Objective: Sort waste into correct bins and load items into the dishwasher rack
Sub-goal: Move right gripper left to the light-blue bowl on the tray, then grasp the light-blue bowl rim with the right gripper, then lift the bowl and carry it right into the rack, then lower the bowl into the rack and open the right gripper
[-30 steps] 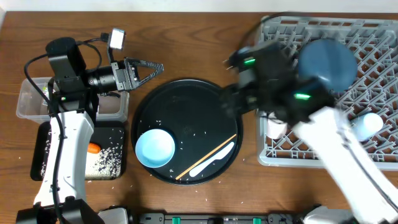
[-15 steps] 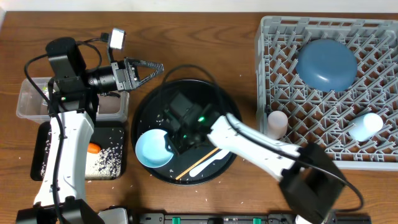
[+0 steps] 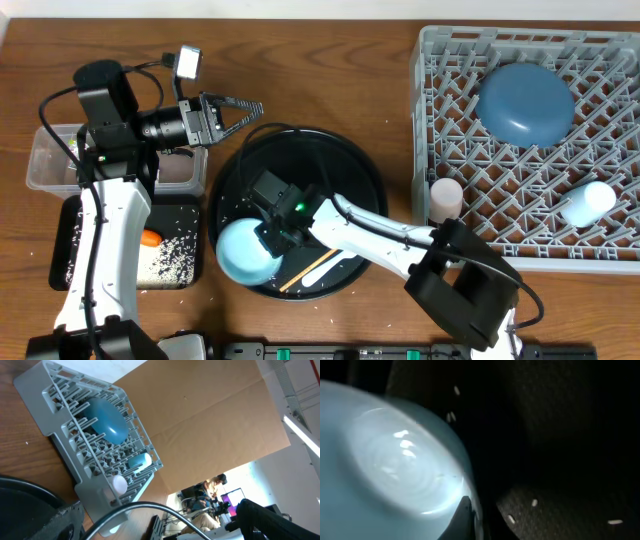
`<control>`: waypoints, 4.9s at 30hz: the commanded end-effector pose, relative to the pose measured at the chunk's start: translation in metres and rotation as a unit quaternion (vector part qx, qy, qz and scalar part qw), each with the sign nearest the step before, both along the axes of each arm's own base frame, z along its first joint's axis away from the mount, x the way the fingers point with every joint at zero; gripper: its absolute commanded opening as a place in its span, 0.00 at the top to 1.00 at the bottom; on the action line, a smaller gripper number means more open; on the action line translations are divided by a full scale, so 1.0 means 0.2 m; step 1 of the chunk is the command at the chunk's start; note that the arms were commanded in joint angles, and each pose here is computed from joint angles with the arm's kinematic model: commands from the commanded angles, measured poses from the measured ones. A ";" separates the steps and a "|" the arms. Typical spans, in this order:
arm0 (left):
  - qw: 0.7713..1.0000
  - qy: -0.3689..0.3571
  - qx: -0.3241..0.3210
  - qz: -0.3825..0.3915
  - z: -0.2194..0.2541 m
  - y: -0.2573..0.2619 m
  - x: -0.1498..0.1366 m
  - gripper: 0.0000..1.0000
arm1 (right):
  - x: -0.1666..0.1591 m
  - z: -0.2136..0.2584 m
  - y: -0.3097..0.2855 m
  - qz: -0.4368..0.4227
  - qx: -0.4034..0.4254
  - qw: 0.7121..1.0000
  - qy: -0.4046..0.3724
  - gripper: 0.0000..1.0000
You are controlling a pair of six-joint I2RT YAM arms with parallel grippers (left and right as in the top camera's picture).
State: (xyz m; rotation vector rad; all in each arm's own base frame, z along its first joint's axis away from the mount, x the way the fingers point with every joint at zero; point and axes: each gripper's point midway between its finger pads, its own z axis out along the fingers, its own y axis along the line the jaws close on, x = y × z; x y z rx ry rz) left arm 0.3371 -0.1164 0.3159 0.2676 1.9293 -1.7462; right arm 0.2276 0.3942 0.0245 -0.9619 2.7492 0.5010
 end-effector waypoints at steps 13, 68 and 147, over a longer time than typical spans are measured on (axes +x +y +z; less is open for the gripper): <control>1.000 -0.009 0.000 -0.003 0.00 0.00 0.00 0.02 | 0.41 0.69 -0.62 -0.170 -0.068 0.962 -0.202 0.99; 1.000 -0.009 0.000 -0.003 0.00 0.00 0.00 0.02 | 0.02 -0.12 -0.25 -0.016 -0.007 0.998 0.065 0.99; 1.000 -0.009 0.000 -0.004 0.00 0.00 0.00 0.02 | 0.90 0.66 -3.33 -0.460 -0.648 0.569 -0.210 0.99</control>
